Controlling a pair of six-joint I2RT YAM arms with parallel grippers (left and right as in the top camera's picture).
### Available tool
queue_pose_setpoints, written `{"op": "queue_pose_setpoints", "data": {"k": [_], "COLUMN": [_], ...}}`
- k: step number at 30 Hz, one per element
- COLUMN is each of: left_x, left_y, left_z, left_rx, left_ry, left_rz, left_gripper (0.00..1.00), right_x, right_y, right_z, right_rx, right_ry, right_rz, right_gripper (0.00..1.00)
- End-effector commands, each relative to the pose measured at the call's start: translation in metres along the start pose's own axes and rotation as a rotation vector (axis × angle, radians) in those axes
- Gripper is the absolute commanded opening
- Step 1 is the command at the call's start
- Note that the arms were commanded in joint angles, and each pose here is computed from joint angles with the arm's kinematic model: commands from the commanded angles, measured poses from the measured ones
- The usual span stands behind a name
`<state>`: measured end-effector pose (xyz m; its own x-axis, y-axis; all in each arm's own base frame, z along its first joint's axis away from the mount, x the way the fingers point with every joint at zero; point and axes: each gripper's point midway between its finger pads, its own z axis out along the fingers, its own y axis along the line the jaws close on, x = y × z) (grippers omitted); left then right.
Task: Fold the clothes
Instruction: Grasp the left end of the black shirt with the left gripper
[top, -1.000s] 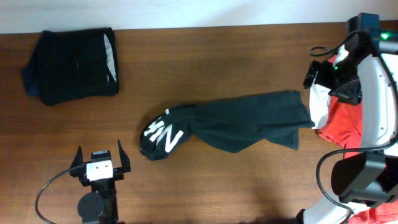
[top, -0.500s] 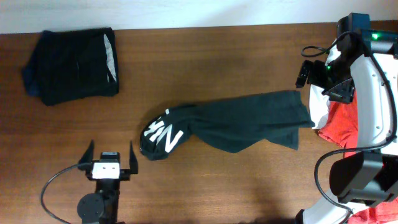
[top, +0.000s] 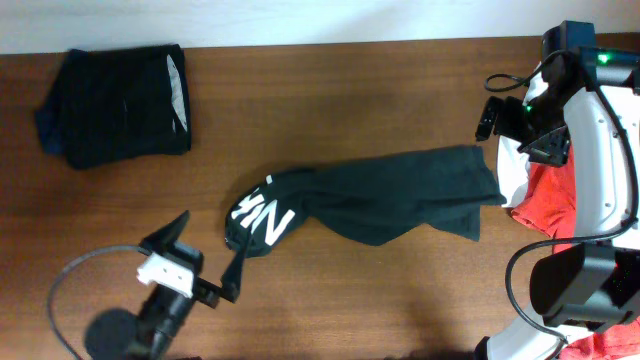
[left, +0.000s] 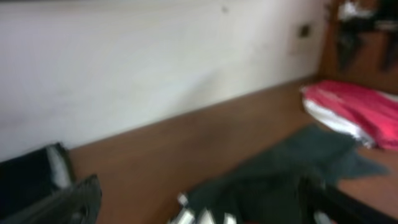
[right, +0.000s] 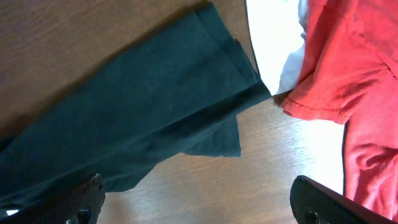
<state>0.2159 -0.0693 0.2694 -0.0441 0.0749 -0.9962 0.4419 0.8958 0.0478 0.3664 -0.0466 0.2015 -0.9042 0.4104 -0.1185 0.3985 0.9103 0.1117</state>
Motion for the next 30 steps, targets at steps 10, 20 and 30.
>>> {"op": "queue_pose_setpoints", "data": {"k": [10,20,30], "left_x": [0.012,0.164,0.232], "left_y": [0.022,0.060,0.041], "left_z": [0.041,0.026,0.056], "left_rx": [0.087,-0.449,-0.394], "left_ry": [0.732,1.391,1.574], "left_rz": [-0.420,-0.929,-0.863], "left_gripper": [0.99,0.99,0.79], "right_x": [0.003,0.003,0.003], "right_y": [0.002,0.002,0.002], "right_z": [0.001,0.001,0.001], "right_rx": [-0.003,-0.003,-0.003], "right_ry": [0.008,0.008,0.008], "right_rz": [0.001,0.001,0.001], "right_gripper": [0.99,0.99,0.99]}}
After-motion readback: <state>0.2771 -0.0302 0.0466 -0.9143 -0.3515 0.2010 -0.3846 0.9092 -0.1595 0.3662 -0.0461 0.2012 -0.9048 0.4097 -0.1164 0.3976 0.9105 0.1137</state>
